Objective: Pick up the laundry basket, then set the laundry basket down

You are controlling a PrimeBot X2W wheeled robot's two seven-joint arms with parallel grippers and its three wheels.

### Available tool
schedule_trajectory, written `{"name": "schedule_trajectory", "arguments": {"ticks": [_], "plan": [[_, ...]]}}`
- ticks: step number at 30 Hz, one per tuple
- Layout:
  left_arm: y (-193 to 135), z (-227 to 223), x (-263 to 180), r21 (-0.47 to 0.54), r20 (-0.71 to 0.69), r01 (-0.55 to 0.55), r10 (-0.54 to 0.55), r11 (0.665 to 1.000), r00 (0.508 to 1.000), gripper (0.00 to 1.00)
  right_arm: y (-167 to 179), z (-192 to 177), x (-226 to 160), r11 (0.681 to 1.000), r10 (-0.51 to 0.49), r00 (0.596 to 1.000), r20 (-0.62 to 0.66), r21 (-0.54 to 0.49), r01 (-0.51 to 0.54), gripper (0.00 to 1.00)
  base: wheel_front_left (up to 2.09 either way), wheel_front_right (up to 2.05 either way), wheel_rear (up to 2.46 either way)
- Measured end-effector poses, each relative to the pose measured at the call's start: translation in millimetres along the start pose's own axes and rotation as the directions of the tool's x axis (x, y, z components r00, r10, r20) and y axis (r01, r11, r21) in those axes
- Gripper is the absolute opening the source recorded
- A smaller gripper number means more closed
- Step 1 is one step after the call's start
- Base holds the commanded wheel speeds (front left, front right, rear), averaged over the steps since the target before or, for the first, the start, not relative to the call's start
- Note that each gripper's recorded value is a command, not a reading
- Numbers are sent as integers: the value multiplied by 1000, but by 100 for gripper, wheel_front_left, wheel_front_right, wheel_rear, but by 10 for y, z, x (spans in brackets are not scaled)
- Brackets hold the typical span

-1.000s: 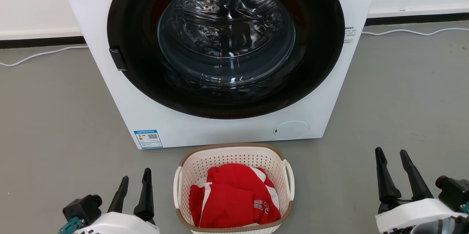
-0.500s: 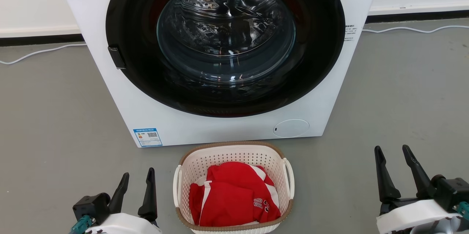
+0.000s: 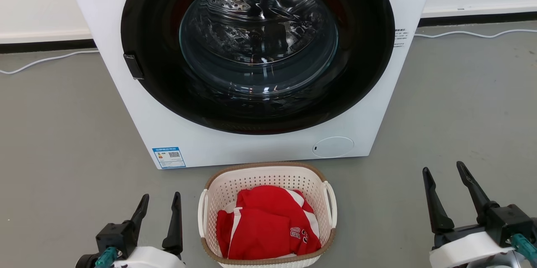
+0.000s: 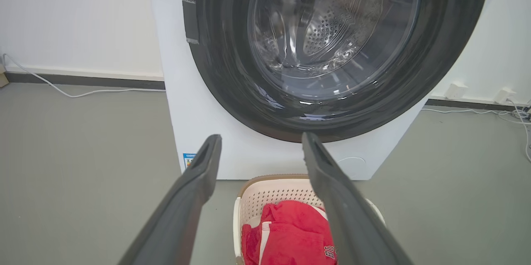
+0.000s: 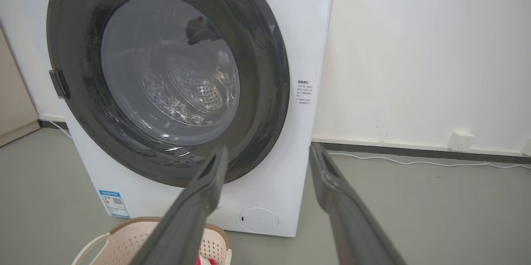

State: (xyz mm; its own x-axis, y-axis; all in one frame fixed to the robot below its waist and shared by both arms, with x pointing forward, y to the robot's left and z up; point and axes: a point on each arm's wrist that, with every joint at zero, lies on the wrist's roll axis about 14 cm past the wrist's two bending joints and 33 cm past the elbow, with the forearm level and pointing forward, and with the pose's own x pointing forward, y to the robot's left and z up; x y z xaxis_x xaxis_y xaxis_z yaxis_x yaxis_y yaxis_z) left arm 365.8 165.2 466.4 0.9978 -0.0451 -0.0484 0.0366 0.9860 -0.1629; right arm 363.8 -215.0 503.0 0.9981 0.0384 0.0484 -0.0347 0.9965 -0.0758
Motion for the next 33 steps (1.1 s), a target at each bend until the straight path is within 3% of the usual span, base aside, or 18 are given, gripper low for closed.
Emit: {"name": "schedule_trajectory", "arguments": {"ticks": [23,33], "plan": [[18,-133,44,15,-40,-4,5,1000,999,100,32,-97,79,1000,9,1000,-27,1,-9,100,0,0,0],[-62,-428,340,10,-123,25,-23,1000,992,100,36,-340,434,999,3,996,-84,42,0,100,0,0,0]]}}
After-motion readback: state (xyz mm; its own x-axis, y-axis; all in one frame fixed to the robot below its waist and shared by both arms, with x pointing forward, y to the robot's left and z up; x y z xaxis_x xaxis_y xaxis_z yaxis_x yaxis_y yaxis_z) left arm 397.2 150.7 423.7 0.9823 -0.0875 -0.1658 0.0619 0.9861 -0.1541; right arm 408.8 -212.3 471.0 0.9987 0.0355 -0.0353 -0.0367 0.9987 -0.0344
